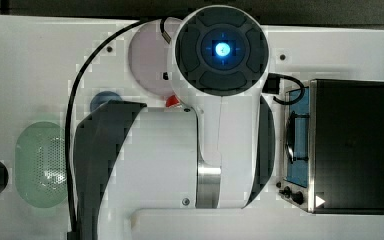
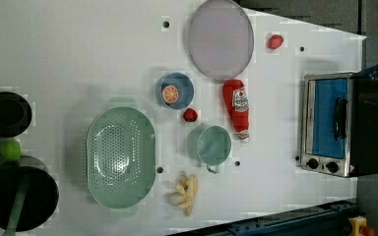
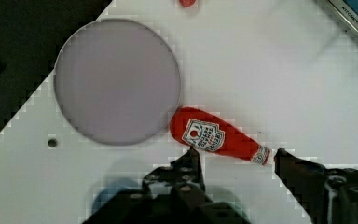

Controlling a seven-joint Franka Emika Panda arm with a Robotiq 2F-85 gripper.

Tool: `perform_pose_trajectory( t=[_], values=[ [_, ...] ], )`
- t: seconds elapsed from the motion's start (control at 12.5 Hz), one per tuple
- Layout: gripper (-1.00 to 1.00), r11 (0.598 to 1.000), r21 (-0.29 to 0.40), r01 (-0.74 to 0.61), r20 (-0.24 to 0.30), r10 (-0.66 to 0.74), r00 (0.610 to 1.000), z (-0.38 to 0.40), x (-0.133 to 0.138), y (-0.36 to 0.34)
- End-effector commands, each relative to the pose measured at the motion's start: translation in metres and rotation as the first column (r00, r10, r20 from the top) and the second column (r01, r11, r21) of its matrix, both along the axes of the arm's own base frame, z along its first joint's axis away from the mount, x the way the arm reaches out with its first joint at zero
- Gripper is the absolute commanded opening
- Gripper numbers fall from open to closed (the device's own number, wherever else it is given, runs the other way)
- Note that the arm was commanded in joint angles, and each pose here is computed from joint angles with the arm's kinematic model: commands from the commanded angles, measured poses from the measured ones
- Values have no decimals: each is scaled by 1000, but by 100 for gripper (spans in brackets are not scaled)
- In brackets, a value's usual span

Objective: Pick Ketchup from the table and place it in strainer.

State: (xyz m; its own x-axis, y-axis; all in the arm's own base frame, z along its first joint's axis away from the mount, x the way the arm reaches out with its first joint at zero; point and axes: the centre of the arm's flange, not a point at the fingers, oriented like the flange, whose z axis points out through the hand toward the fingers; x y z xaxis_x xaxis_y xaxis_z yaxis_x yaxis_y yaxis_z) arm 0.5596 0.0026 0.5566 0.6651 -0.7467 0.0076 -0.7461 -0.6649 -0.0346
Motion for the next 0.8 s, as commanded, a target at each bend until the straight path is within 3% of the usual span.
perform_pose_trajectory(
  t=[0.08, 0.24, 0.64, 0.8],
  values=[
    [58, 1000, -4, 18, -37, -18, 999, 53, -73, -22],
    [99, 1000, -4, 14, -43, -14, 999, 49, -72, -21],
    [100, 998, 4, -65, -90, 65, 994, -9, -47, -12],
    [100, 987, 18, -159, -116, 160, 980, -44, -36, -6]
  ],
)
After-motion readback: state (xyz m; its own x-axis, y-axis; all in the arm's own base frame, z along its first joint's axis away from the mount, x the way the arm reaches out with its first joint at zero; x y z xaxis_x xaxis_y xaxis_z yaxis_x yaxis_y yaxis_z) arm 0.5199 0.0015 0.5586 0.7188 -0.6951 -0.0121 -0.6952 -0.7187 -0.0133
